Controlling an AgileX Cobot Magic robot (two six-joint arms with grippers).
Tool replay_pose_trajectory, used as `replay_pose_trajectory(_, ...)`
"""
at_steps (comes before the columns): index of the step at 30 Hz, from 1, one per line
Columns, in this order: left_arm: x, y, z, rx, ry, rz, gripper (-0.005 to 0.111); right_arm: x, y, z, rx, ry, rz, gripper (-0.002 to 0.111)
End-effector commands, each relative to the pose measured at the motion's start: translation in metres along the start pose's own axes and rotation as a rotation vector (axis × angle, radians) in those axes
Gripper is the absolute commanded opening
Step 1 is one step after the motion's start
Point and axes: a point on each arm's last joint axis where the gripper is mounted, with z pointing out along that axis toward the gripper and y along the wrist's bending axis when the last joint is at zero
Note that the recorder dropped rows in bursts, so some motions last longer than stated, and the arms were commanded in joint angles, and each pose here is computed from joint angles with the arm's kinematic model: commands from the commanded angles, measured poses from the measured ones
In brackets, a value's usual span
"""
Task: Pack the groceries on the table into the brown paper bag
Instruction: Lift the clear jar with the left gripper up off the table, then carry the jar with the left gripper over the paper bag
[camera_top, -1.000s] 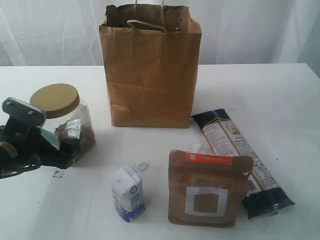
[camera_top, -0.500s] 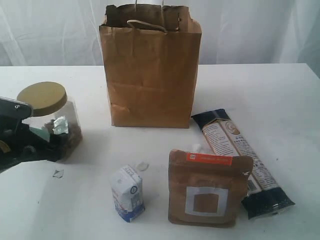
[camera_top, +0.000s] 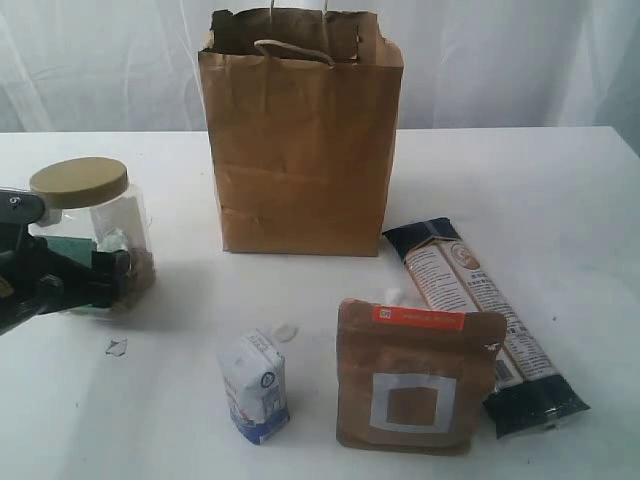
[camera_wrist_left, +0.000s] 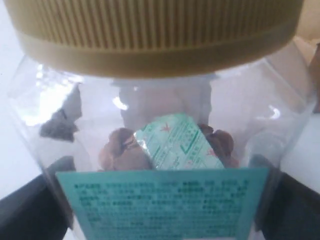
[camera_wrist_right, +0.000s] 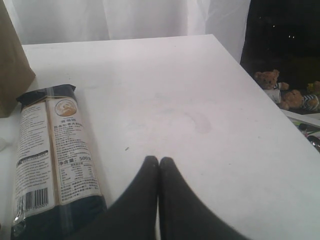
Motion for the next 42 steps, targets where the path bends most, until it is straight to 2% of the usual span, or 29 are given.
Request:
replay_pose_trajectory(1, -0.018, 0.001, -0.008, 0.004, -0.146, -0.117, 0.0, 0.002, 0.0, 0.0, 0.004, -0.001, -0.002, 0.0)
replay_pose_trajectory(5, -0.034, 0.001, -0.017, 0.012, -0.246, -0.131, 0.0, 0.002, 0.0, 0.0, 0.004, -0.001, -0.002, 0.0)
replay_pose_trajectory(8, -0.034, 0.001, -0.019, 0.006, -0.227, -0.082, 0.0, 0.002, 0.0, 0.0, 0.004, -0.001, -0.002, 0.0)
replay_pose_trajectory(11, -0.034, 0.001, -0.021, 0.007, -0.209, -0.087, 0.0, 0.002, 0.0, 0.0, 0.004, -0.001, -0.002, 0.0)
replay_pose_trajectory(15, -0.044, 0.002, -0.027, 0.009, -0.268, -0.098, 0.0, 0.002, 0.0, 0.0, 0.004, -0.001, -0.002, 0.0)
replay_pose_trajectory(18, -0.058, 0.003, -0.038, 0.004, -0.371, -0.114, 0.0, 0.002, 0.0, 0.0, 0.004, -0.001, -0.002, 0.0)
replay_pose_trajectory(22, -0.087, 0.004, -0.065, 0.014, -0.607, -0.121, 0.0, 0.002, 0.0, 0.0, 0.004, -0.001, -0.002, 0.0)
replay_pose_trajectory(25, -0.109, 0.006, -0.085, 0.03, -0.749, -0.203, 0.0, 0.002, 0.0, 0.0, 0.004, -0.001, -0.002, 0.0)
replay_pose_trajectory(28, -0.131, 0.005, -0.097, 0.104, -0.84, -0.343, 0.0, 0.002, 0.0, 0.0, 0.004, -0.001, -0.002, 0.0)
replay_pose_trajectory(30, -0.145, 0.0, -0.099, 0.184, -0.872, -0.377, 0.0, 0.002, 0.0, 0.0, 0.004, -0.001, -0.002, 0.0)
replay_pose_trajectory(35, -0.173, -0.017, -0.099, 0.373, -0.909, -0.336, 0.0, 0.002, 0.0, 0.0, 0.004, -0.001, -0.002, 0.0)
replay_pose_trajectory(38, -0.192, -0.024, -0.092, 0.452, -0.924, -0.318, 0.0, 0.002, 0.0, 0.0, 0.004, -0.001, -0.002, 0.0)
replay_pose_trajectory(42, -0.218, -0.032, -0.074, 0.554, -0.928, -0.373, 0.0, 0.002, 0.0, 0.0, 0.004, -0.001, -0.002, 0.0)
